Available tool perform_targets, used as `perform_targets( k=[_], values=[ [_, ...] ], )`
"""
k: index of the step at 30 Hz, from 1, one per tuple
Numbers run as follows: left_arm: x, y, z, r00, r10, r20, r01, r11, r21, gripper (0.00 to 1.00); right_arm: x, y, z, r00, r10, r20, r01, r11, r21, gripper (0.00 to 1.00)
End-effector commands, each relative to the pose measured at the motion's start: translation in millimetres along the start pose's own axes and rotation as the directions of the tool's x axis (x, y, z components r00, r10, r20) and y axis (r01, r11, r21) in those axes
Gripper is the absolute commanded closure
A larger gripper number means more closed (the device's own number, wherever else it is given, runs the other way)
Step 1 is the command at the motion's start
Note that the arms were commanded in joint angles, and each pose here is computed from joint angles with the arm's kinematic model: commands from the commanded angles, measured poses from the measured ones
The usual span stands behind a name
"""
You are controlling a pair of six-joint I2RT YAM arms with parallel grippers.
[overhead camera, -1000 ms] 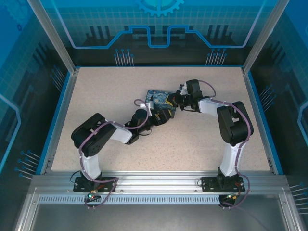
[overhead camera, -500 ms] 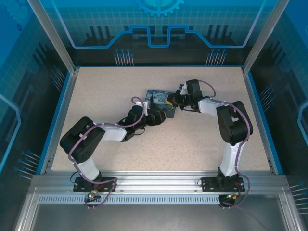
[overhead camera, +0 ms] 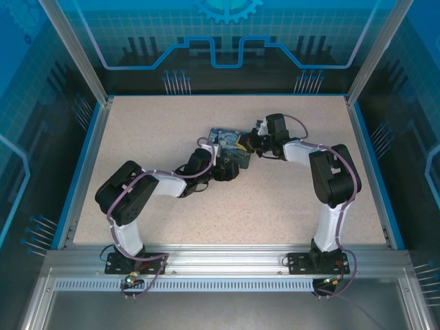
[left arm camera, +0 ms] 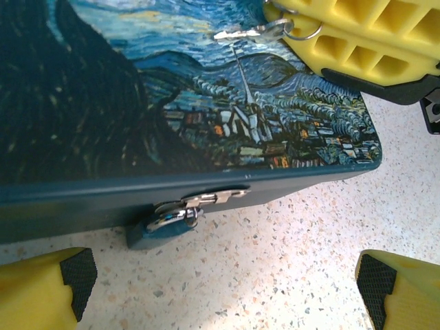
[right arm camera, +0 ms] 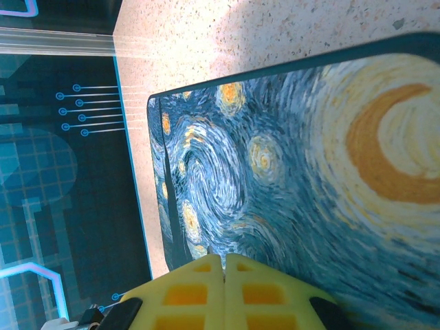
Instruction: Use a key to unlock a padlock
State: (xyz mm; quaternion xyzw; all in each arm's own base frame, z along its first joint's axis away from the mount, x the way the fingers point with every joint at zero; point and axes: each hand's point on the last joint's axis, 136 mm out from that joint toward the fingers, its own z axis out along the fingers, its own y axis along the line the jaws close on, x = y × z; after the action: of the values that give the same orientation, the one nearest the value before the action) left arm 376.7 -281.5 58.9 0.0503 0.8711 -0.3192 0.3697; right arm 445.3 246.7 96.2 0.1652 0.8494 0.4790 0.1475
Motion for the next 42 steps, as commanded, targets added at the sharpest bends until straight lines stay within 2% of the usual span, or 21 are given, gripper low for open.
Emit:
perform_targets(
  k=[1, 19, 42],
  values=[
    [-4, 4, 7, 0.999, 0.048, -0.001, -0.048, 0.999, -0.018, 0.01, 1, -28, 3, 0.998, 0.056, -0.009, -0.055, 0.996, 0.064, 1.00],
    [1, 7, 31, 0.998, 0.048, -0.035, -0.049, 0.999, -0.012, 0.01, 1, -25, 1, 0.999, 0.052, -0.005, -0.052, 0.996, 0.068, 1.00],
    [26, -12, 37, 1.000, 0.001, -0.023, 0.000, 0.999, 0.054, 0.01, 2, -30, 2, 0.998, 0.054, -0.011, -0.053, 0.995, 0.085, 1.00]
  ],
)
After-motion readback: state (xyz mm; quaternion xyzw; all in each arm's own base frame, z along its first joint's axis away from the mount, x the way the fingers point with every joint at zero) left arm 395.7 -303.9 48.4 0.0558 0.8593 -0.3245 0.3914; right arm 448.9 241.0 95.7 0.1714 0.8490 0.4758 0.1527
